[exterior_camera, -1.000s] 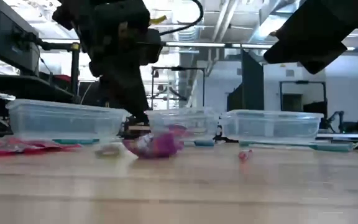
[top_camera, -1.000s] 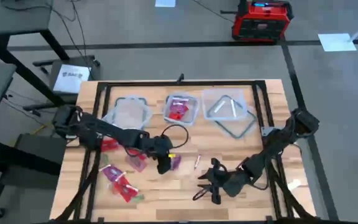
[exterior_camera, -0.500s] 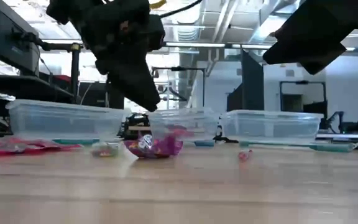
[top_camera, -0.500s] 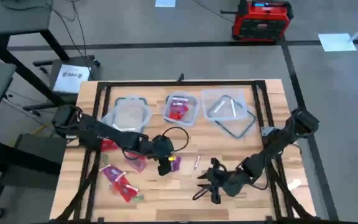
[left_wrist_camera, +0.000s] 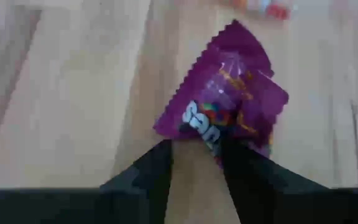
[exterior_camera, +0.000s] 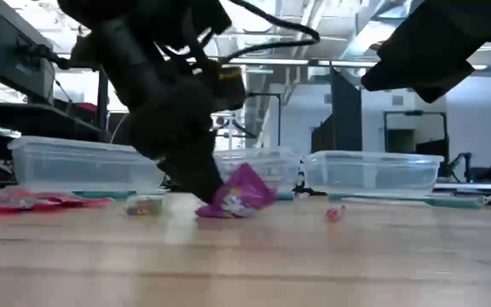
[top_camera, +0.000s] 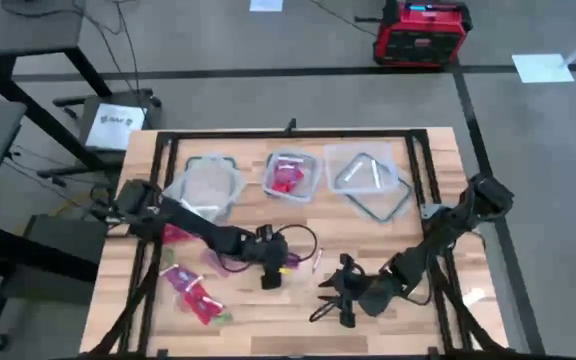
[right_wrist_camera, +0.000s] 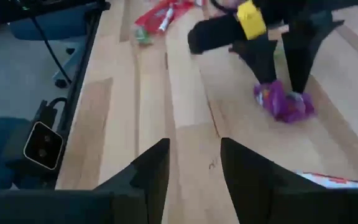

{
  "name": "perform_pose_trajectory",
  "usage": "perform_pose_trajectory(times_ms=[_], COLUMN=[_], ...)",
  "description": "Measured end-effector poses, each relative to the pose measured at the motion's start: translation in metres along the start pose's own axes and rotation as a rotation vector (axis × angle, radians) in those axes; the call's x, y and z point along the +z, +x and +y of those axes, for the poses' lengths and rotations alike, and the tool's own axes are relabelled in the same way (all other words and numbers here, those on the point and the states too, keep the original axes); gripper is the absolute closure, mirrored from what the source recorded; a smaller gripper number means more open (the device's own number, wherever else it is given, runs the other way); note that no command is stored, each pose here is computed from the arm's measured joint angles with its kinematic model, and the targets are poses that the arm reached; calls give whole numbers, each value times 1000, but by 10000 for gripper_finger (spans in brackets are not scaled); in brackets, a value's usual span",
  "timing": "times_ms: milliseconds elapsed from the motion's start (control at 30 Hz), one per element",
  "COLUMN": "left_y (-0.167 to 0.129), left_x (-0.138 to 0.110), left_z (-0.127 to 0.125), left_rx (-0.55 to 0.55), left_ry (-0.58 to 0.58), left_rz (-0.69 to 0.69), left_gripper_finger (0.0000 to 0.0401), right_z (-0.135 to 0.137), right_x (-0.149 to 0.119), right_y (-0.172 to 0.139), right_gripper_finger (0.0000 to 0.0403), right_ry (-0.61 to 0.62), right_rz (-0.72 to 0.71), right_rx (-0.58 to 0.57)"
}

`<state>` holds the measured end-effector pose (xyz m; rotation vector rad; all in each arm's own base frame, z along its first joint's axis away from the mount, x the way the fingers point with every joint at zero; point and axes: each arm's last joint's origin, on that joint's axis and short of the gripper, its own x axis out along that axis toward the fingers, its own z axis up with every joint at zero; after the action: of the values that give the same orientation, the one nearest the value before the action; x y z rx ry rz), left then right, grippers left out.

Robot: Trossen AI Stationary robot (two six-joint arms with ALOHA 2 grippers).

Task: Sort candy

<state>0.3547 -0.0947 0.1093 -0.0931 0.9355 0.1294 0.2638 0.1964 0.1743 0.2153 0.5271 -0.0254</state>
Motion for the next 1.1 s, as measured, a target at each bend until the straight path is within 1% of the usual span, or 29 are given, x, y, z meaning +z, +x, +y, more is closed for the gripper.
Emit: perform_pose_trajectory(times_ms=[67,100,167,233,267,300,400,500,600,767,867,933,1000,1067,1100], left_y=[3,4,2,0,-1,-3,-8,-15,-27,-49,-62,-68,-72,-74,-74], left_x=[2,4,7,13,16,20,32,51,77,104,117,123,128,136,140], left_z=[-2,-3,-4,-5,-5,-5,-8,-12,-14,-8,-4,1,14,33,44], left_rx=[0,-3,-8,-2,2,6,23,50,84,221,272,323,419,504,523], left_ry=[16,33,64,90,101,114,174,228,280,367,408,446,482,479,465], left_rz=[9,18,41,65,78,89,111,72,15,36,41,67,106,123,130], left_gripper_finger=[283,292,326,375,387,391,399,401,401,401,401,401,401,401,401], right_z=[0,0,0,0,0,0,0,0,-1,0,0,0,0,0,0], right_x=[0,0,0,0,-1,-1,-1,-1,-1,-1,-1,-1,-1,-1,-1], right_y=[0,0,0,0,0,0,0,0,0,0,0,0,0,0,0], right_gripper_finger=[271,271,271,271,271,271,271,271,271,271,271,271,271,271,271], right_ry=[-1,-1,-2,-3,-4,-5,-5,-5,-5,2,2,2,2,3,4], right_rz=[2,2,3,4,6,7,7,7,8,9,9,9,9,9,9], right_rx=[-1,-1,-2,-3,-4,-4,-4,-4,-4,-2,-1,-1,-1,-1,-1])
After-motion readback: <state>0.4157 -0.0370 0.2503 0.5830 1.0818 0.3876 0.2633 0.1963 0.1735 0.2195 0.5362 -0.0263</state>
